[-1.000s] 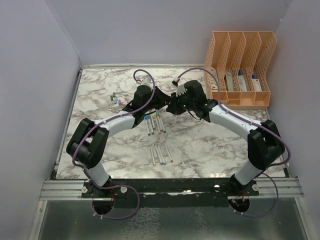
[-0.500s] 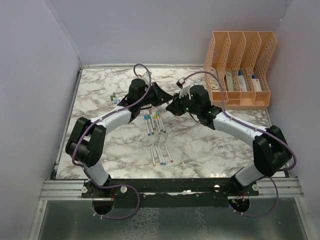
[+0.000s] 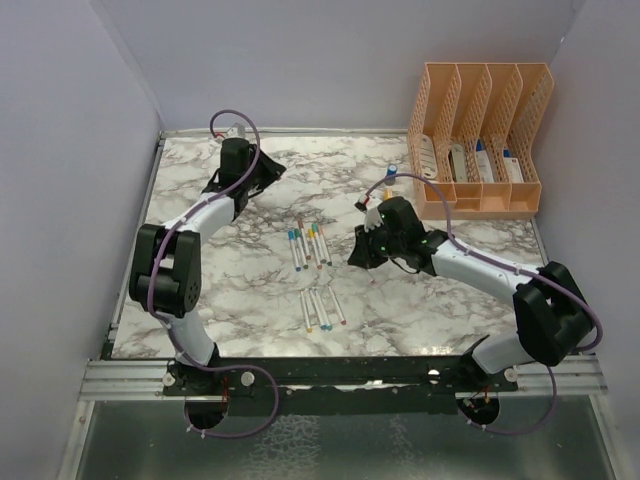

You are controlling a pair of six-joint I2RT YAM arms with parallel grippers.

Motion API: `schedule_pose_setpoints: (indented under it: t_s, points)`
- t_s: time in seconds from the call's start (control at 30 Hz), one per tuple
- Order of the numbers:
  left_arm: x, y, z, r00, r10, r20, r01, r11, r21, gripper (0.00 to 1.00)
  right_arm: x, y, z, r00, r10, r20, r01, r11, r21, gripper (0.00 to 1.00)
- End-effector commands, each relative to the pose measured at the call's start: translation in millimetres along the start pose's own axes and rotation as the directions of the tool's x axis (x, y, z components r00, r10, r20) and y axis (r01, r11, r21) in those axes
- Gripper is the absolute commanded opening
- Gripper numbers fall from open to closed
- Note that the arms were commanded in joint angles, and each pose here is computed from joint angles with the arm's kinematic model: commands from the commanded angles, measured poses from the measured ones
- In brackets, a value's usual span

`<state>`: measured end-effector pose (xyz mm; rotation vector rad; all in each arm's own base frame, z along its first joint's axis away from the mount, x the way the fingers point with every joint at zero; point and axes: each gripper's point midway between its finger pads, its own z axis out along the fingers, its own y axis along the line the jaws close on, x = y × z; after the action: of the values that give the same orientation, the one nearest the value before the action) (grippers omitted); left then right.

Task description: Open the pen caps

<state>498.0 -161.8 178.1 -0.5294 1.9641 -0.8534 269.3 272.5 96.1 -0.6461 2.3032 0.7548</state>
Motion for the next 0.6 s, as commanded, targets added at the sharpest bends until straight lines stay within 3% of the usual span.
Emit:
schedule_pose_setpoints:
  t_s: [0.0,0.27,0.57]
  points:
    - [10,64,4,0.989,0.13,-0.069,-0.143,0.955,-0.258,0.0,8,-17,1,0.999,-0.006,-0.036,0.009,0.996,0.092,0.01]
    - [8,126,5,0.977,0.186,-0.101,-0.212,0.866,-0.453,0.0,25,-20,7,0.997,-0.013,-0.079,0.021,0.994,0.11,0.01]
    - [6,171,12,0.973,0.176,-0.148,-0.229,0.806,-0.546,0.0,44,-17,17,0.993,0.001,-0.117,0.012,0.994,0.108,0.01]
